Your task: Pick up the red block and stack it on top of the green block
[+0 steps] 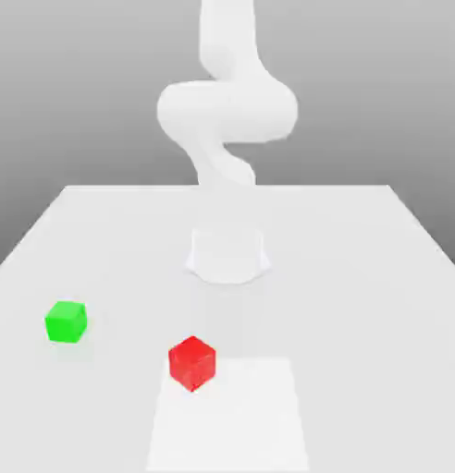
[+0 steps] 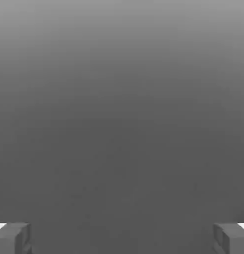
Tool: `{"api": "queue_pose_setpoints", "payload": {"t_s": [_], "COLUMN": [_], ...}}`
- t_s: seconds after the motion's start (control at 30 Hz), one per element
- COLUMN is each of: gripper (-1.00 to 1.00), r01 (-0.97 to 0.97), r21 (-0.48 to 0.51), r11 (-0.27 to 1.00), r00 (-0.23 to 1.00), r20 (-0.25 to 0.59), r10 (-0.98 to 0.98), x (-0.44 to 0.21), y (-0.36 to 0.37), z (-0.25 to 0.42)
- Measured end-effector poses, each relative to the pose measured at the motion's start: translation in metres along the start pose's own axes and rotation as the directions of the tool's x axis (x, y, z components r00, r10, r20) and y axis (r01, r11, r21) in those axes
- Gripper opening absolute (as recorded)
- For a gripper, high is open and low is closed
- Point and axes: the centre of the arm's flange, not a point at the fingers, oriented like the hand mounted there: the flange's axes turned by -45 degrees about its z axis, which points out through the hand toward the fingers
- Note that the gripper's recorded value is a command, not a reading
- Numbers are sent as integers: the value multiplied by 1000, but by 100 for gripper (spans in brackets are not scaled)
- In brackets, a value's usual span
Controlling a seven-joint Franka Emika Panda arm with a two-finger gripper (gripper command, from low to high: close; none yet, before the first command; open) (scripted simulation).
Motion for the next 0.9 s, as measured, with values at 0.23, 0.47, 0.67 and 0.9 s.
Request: {"api": "queue_pose_setpoints", "payload": {"t_s": [0.23,0.47,0.67,0.9], "gripper": [0,0,0,-100], "r01": [-216,-395,-465,-463], "r21": [-107,-297,-447,-449], "r11": [971,869,764,764], "r00": [942,764,596,593], "r20": [237,419,480,485], "r10": [236,491,644,643], "x": [-78,-215,-332,-363], "y": [25,55,73,73], "z": [162,276,335,364]}}
